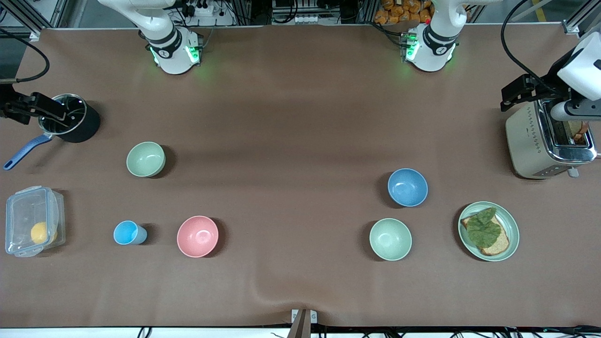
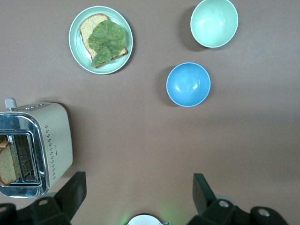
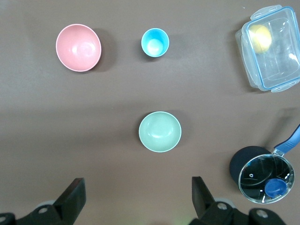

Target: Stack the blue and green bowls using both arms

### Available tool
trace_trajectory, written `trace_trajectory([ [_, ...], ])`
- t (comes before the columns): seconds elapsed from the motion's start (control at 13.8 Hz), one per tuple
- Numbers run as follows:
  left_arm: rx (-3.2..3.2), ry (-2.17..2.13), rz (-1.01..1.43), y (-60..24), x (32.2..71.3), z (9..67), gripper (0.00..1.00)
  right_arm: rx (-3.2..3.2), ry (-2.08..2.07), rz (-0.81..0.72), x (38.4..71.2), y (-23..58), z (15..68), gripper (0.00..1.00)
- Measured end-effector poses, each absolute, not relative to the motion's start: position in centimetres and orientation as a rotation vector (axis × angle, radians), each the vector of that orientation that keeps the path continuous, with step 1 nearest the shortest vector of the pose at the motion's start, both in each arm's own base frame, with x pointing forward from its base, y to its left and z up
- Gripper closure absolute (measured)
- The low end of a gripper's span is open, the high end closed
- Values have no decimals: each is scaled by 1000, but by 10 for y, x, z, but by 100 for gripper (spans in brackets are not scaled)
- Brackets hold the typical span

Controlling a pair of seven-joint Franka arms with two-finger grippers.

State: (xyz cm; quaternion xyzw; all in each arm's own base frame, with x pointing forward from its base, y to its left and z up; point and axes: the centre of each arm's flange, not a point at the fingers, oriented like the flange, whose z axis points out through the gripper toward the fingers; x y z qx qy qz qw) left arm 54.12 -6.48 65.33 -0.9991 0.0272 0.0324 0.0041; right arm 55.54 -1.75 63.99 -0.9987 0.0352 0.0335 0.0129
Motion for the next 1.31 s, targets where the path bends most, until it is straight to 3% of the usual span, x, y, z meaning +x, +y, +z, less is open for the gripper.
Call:
trace_trajectory([
  [0.58, -3134, 60, 6, -66, 563, 641, 0, -3095, 187, 239, 563, -61, 574, 0],
  [1.02, -3101, 89, 291, -84, 646, 444, 0, -3077, 195, 308, 560, -87, 501, 0],
  [1.31, -3086, 206, 338, -142, 656, 337, 0, -3076, 181, 310, 556, -90, 466, 0],
])
